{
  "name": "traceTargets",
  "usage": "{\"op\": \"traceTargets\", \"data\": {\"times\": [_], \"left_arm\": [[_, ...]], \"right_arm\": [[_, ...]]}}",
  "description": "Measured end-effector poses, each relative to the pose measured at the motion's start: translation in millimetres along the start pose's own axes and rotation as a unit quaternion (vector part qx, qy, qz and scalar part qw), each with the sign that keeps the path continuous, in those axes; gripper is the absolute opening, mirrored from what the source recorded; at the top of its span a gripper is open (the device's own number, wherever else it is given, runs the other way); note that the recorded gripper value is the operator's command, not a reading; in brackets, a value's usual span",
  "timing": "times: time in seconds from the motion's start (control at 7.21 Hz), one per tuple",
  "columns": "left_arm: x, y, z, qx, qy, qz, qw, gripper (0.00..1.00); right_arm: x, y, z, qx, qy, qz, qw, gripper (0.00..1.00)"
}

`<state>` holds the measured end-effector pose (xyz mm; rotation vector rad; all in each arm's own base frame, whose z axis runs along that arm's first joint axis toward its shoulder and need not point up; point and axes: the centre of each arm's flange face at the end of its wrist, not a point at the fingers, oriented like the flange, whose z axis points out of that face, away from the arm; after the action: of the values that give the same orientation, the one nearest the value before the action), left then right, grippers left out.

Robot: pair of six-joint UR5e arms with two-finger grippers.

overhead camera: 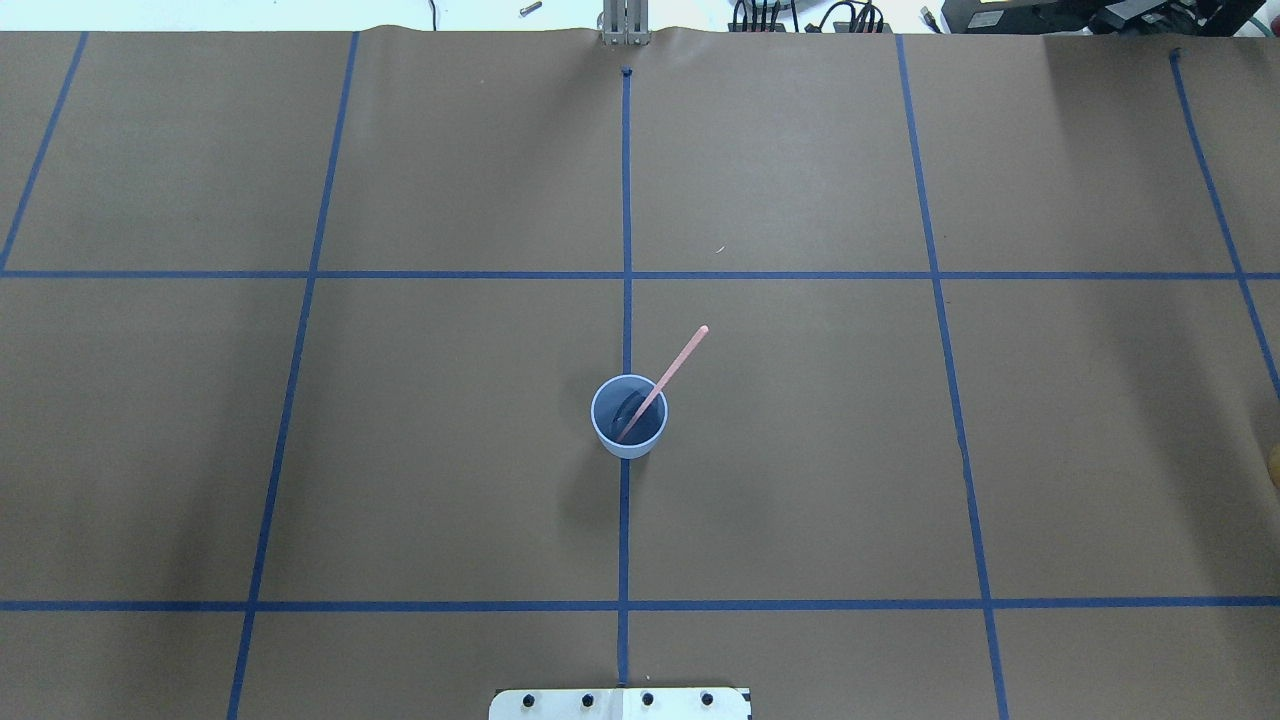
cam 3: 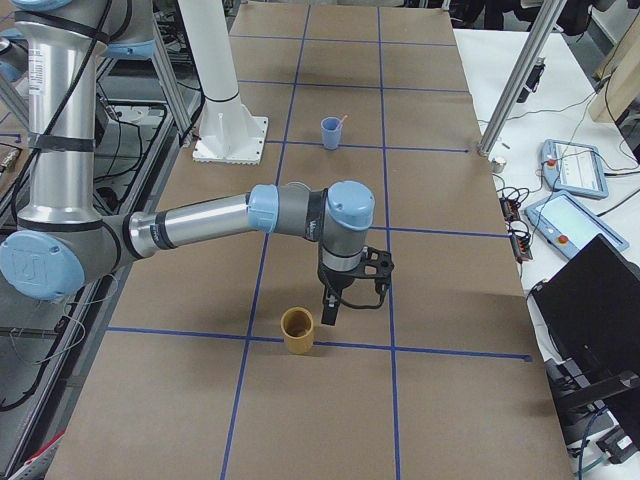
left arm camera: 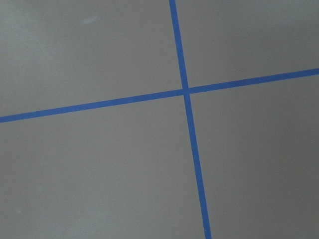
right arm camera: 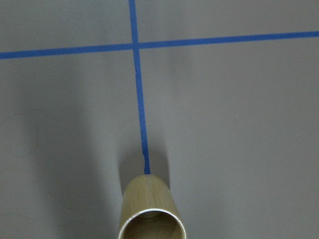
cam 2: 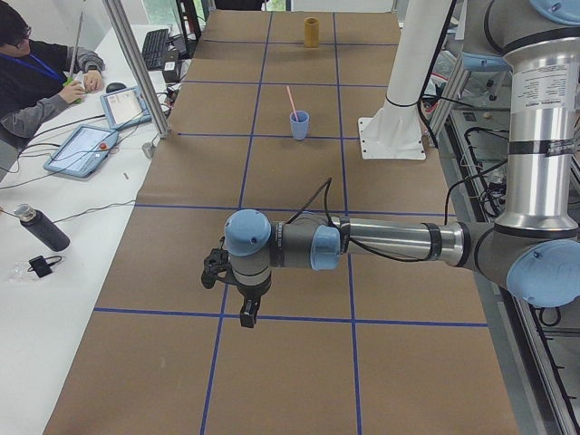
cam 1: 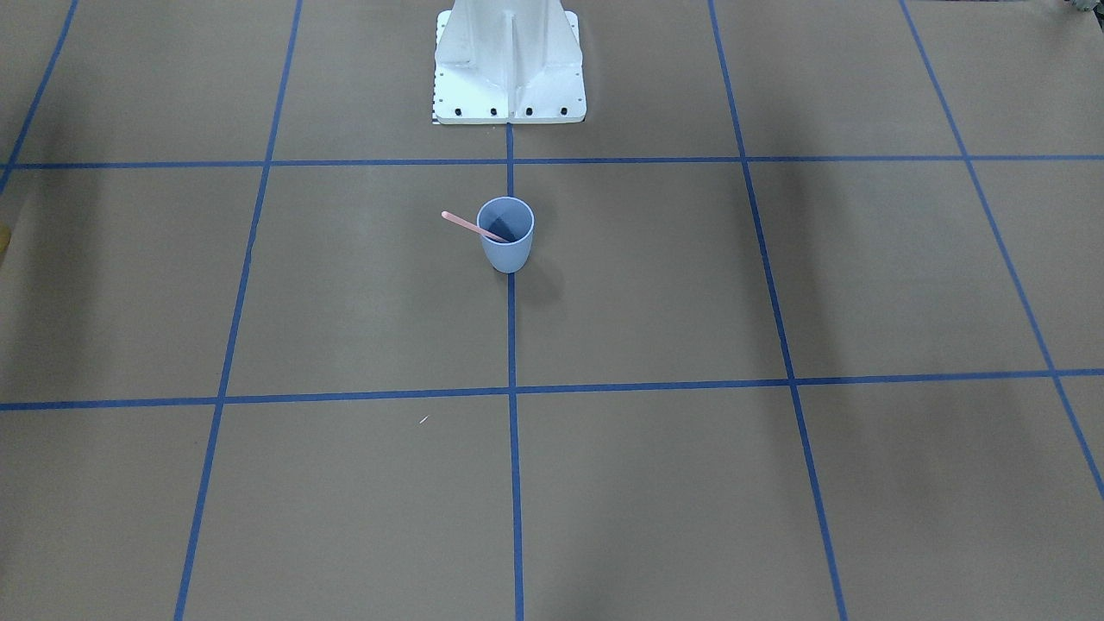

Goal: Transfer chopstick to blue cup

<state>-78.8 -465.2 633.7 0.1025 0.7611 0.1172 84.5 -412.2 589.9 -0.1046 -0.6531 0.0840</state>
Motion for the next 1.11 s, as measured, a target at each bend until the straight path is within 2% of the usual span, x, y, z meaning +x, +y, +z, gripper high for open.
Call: {"op": "traceTargets", "data": {"times": [0.42, 0.83, 1.11], "left_arm": [[-0.9, 2.1, 1.3, -0.001, 0.0, -0.001, 1.0, 0.98], [-0.9, 2.2, 1.4, -0.001, 0.001, -0.001, 1.0, 0.99], [-0.3, 2.0, 0.7, -0.001, 0.001, 0.0, 1.0, 0.98]], "right_arm": [[26.4, 22.2, 22.8, 0.013, -0.002, -0.001, 0.9999, 1.0], [42.4, 8.8, 46.4, 0.039, -0.005, -0.009, 0.9992, 1.0], [41.7, 1.1, 57.6, 0.054, -0.014, 0.011, 0.9984, 1.0]]}}
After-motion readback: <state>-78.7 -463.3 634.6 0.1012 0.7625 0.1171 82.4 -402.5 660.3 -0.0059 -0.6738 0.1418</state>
